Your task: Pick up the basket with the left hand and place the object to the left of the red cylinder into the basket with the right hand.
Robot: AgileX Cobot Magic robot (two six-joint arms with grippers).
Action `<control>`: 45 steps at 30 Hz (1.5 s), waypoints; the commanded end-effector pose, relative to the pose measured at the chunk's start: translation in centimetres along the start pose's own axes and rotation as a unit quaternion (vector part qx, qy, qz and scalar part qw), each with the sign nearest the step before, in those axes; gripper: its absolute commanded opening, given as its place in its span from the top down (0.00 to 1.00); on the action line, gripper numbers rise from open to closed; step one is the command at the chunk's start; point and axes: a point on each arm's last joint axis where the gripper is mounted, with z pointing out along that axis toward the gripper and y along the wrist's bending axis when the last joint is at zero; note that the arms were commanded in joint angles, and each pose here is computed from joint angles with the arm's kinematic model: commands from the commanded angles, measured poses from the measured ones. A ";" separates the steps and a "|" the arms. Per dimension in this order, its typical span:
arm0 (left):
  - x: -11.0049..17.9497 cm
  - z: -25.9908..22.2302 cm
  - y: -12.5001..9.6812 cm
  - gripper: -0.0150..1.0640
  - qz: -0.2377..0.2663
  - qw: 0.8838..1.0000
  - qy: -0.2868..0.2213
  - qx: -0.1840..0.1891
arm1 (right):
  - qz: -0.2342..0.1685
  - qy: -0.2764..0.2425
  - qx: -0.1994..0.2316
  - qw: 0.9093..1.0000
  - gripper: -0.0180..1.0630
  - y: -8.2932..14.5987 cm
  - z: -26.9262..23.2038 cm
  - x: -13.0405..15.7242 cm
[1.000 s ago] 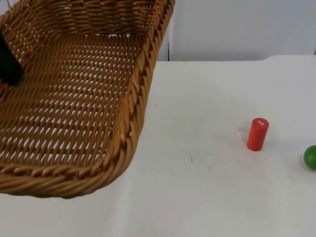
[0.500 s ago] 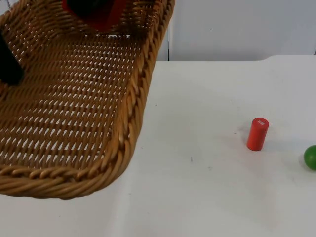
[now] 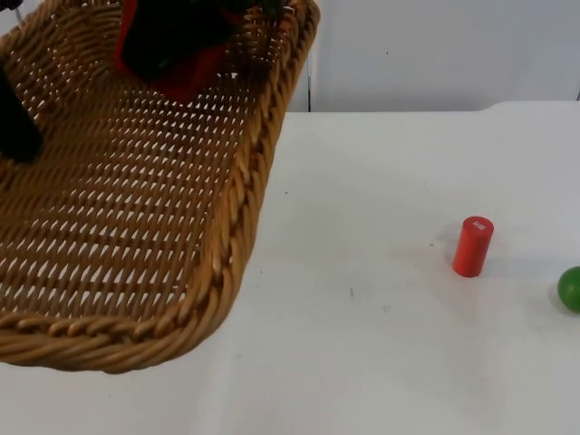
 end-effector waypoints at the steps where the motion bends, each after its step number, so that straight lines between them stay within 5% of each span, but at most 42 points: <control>1: 0.1 -0.1 -0.2 0.99 0.002 1.000 -0.001 0.008 | -0.007 -0.003 -0.006 1.000 0.95 0.3 -0.2 -0.2; 4: 0.1 -0.1 -0.2 0.99 0.003 1.000 -0.001 0.008 | -0.007 0.000 -0.009 1.000 0.76 0.3 0.0 -0.1; 6: 0.1 -0.1 -0.2 0.99 0.003 1.000 -0.001 0.008 | -0.011 -0.002 -0.008 1.000 0.48 0.3 -0.2 -0.2; 7: 0.1 -0.1 -0.2 0.99 0.003 1.000 -0.001 0.008 | -0.011 -0.002 -0.008 1.000 0.48 0.3 -0.2 -0.2; 10: 0.1 -0.1 -0.2 0.99 0.003 1.000 -0.001 0.008 | -0.013 -0.014 -0.002 1.000 0.07 0.4 -0.9 -0.6; 11: 0.1 -0.1 -0.2 0.99 0.003 1.000 -0.001 0.008 | -0.014 -0.020 0.002 1.000 0.01 0.4 -1.2 -0.8; 29: 0.1 -0.1 -0.2 0.99 0.003 1.000 -0.001 0.008 | -0.029 -0.061 0.014 0.998 0.01 2.3 -7.8 -2.4; 38: 0.1 -0.1 -0.2 0.99 0.003 1.000 -0.001 0.008 | 0.005 -0.082 0.094 0.992 0.01 3.0 -9.7 1.0; 45: 0.1 -0.1 -0.2 0.99 0.003 1.000 -0.001 0.008 | 0.021 -0.089 0.101 0.991 0.01 4.4 -12.2 2.7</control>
